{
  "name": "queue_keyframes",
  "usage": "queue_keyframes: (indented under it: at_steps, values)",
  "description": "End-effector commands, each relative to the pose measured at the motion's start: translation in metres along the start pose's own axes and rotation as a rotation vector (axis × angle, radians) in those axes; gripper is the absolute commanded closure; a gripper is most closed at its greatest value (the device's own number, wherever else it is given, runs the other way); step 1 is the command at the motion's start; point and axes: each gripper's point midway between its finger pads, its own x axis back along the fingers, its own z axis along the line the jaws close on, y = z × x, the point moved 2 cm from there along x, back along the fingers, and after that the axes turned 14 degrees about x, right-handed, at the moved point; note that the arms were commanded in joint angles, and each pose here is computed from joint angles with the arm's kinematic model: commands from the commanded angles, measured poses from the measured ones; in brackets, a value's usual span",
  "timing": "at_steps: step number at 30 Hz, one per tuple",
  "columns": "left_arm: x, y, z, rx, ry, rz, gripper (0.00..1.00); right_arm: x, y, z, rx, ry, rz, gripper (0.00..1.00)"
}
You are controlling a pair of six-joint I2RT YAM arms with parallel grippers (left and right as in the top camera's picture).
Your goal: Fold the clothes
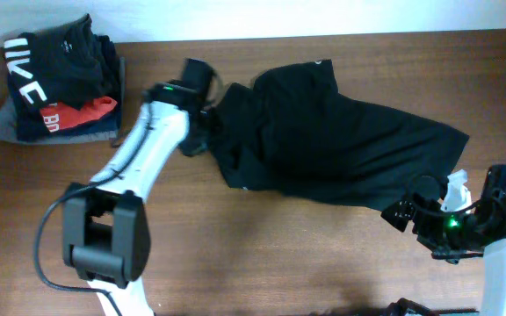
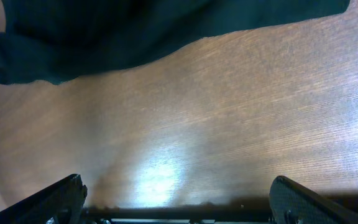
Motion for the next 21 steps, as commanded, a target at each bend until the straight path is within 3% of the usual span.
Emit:
queue_keyframes:
  at_steps: [1,9,21]
  values:
    - [0.007,0.031,0.021,0.048,0.022,-0.025,0.99,-0.015,-0.003,-0.004,-0.008,0.022,0.031,0.01]
    - [0.013,0.064,0.056,0.086,0.044,-0.036,0.99,-0.062,-0.013,-0.024,-0.132,0.061,0.124,0.03]
    - [0.013,0.066,0.057,0.080,0.045,-0.038,0.99,-0.086,-0.001,-0.031,-0.248,0.038,0.103,0.07]
